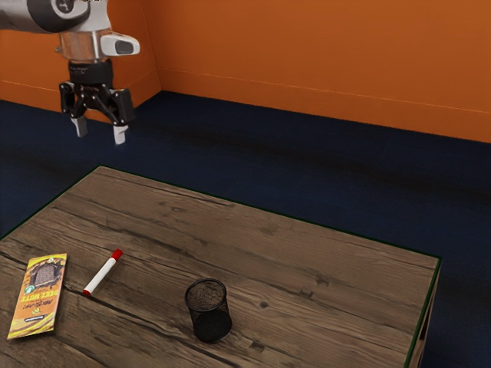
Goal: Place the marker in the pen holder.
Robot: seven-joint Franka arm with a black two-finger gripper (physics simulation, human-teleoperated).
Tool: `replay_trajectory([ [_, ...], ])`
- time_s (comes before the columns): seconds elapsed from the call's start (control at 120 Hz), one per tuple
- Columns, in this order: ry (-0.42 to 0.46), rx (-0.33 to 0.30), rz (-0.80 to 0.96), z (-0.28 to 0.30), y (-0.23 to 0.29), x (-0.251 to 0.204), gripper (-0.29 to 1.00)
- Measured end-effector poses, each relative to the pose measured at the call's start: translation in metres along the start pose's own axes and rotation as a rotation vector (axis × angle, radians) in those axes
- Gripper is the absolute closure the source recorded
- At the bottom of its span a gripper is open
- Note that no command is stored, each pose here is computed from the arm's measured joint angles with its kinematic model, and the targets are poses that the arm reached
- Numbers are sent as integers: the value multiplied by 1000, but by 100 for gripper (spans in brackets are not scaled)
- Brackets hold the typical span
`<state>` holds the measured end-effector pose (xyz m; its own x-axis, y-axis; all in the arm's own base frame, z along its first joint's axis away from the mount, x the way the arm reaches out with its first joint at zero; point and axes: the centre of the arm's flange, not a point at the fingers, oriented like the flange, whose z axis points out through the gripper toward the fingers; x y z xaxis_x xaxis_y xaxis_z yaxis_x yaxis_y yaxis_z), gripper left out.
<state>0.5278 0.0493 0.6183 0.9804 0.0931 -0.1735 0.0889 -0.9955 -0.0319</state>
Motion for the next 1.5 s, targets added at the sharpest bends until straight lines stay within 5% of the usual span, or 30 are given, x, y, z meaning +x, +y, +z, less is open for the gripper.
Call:
replay_trajectory([
  [0.108,-2,-4,-15,35,-8,6,0],
  [0.367,-223,-83,-168,248,-73,-20,0],
  [0.567,-219,-80,-229,335,-99,-5,0],
  [0.9,-102,-36,-163,359,-105,68,0],
  [1.242,-92,-31,-115,377,-114,83,0],
  [1.5,-63,-26,-88,366,-116,89,53],
])
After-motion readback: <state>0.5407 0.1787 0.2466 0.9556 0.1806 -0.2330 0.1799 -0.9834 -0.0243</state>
